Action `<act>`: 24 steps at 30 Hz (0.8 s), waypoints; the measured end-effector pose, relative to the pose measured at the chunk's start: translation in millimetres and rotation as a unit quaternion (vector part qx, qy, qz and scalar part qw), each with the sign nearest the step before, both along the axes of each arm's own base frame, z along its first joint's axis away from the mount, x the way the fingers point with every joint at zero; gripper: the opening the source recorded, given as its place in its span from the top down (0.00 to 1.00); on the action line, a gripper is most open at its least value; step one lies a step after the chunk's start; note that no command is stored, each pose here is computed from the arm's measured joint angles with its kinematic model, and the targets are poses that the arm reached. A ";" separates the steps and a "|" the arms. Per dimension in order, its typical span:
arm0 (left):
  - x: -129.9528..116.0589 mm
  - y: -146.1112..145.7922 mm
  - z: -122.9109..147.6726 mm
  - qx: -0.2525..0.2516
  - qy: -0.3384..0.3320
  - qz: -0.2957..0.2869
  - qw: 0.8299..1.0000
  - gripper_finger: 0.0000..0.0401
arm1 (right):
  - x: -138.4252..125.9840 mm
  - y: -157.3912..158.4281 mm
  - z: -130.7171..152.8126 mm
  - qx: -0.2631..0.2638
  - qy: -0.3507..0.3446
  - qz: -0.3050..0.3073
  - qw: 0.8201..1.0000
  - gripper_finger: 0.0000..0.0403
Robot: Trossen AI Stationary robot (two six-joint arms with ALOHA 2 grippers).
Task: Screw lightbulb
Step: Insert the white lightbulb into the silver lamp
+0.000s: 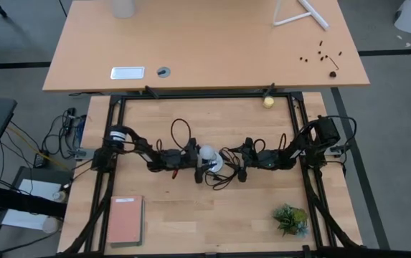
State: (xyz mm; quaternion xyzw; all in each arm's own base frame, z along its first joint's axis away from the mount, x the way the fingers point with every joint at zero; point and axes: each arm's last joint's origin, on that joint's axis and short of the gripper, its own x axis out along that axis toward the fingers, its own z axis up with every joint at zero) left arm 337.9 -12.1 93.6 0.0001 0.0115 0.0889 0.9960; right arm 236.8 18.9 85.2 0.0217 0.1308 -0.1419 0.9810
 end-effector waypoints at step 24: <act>0.5 7.7 37.5 0.014 0.036 0.007 0.999 0.32 | 0.2 -2.8 -0.3 0.008 -0.001 -0.005 1.000 0.24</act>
